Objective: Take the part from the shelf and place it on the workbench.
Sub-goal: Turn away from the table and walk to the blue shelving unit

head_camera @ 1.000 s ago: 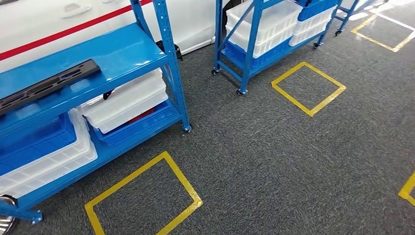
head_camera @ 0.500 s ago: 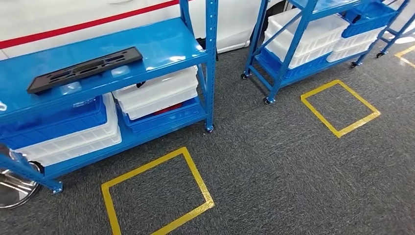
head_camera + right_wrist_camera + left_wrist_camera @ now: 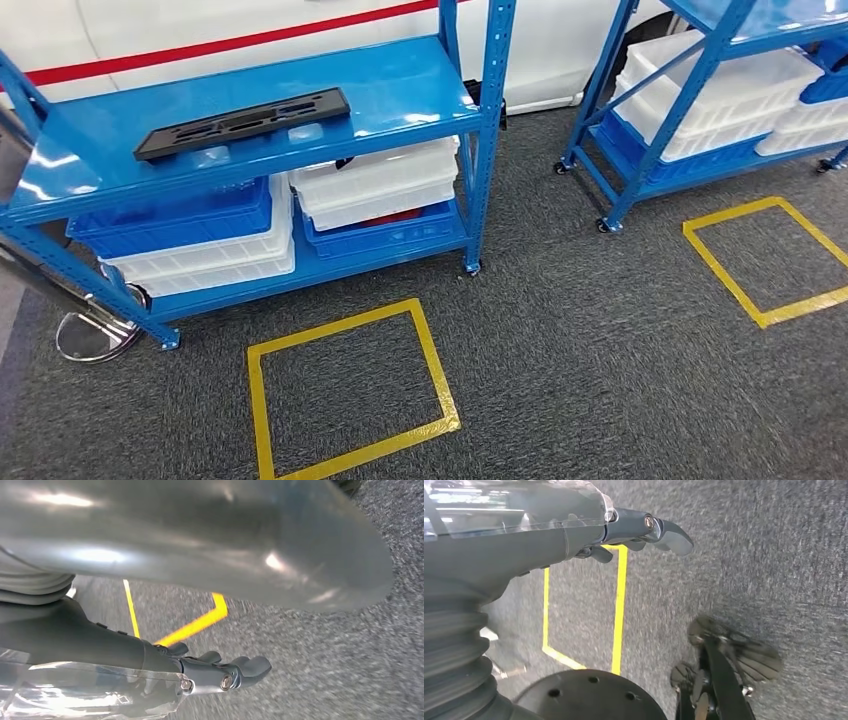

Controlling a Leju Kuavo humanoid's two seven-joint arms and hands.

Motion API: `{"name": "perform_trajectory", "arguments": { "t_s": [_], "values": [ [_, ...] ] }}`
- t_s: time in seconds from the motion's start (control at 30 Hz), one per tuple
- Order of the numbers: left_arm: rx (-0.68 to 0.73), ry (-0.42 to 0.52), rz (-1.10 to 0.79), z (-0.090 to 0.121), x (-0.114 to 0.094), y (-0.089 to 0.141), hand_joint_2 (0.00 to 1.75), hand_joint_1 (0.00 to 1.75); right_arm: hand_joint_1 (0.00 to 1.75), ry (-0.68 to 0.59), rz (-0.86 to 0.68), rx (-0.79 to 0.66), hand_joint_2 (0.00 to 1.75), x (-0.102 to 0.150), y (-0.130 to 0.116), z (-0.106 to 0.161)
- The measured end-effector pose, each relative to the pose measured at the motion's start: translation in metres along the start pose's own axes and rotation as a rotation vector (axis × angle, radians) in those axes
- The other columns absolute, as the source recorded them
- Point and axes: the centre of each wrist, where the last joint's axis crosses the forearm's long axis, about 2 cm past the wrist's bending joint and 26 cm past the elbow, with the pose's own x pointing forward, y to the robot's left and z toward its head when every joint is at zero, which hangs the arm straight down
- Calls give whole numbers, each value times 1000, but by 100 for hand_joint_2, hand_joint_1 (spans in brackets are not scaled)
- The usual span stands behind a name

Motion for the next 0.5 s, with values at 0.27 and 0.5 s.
{"name": "perform_trajectory", "arguments": {
  "t_s": [0.27, 0.5],
  "values": [
    [0, 0, -1, 0, 0, 0, 175, 0, 0, -1, -3, 1, 0, 1, 0, 0],
    [0, 8, -2, 0, 0, 0, 175, 0, 0, -1, -7, 0, 0, 3, 0, 0]
  ]
}}
